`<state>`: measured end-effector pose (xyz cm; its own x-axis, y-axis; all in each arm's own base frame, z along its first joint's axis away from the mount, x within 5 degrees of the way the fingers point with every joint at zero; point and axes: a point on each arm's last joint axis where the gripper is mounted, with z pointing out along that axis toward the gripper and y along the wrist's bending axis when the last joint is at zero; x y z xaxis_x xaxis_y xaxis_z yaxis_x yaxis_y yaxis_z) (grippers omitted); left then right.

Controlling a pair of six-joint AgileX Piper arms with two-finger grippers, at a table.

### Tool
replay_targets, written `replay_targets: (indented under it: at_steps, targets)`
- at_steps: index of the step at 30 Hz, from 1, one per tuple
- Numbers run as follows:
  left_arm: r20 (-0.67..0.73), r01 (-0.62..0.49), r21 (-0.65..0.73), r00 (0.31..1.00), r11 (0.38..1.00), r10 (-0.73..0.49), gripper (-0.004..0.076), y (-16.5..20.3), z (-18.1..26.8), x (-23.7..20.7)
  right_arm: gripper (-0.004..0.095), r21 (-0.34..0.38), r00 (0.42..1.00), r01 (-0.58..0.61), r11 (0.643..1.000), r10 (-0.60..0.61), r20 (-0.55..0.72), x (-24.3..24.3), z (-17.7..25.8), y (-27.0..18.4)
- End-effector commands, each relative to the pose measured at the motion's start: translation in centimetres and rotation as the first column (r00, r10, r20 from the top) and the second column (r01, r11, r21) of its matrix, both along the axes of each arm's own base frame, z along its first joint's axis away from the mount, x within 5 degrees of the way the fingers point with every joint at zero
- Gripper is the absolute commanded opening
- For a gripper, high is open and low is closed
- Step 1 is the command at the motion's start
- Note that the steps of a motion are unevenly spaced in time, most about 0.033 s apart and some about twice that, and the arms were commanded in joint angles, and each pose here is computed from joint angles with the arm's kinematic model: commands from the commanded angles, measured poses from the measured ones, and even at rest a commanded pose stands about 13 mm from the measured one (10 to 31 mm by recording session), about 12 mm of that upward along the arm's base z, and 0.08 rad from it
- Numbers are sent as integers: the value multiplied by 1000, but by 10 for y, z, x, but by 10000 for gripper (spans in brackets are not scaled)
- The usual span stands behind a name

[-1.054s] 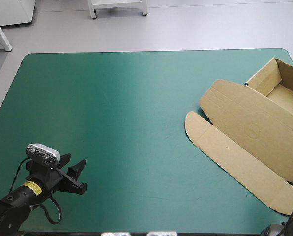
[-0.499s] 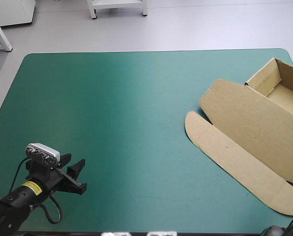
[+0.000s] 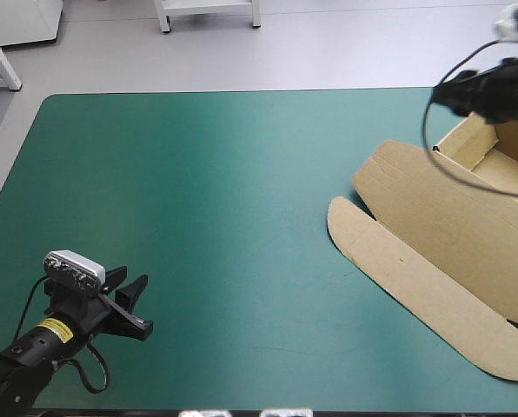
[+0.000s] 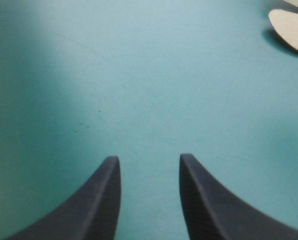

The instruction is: Fold the box

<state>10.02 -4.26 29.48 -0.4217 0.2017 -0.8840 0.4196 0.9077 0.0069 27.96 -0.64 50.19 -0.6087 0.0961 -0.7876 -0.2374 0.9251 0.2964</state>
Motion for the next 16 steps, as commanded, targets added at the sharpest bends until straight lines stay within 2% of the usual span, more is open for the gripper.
replay_targets:
  at_steps: [1,3,5,10,16]
  targets:
    - [86,-2,-48,996,999,7,276,-1,15,2,380,-151,986,-154,976,162,38,-37,0,46]
    - [86,-2,-51,996,999,7,276,-1,15,2,336,-224,979,-188,956,200,33,-54,-16,64]
    - [87,-3,-51,996,999,7,276,-1,15,3,333,-242,968,-214,946,239,77,-72,-29,76]
    - [91,-3,-53,996,999,8,276,-1,15,3,333,-190,944,-261,947,291,153,-116,-80,87]
    - [102,-9,-62,995,998,15,276,-2,12,4,333,-149,939,-244,958,272,212,-147,-149,81]
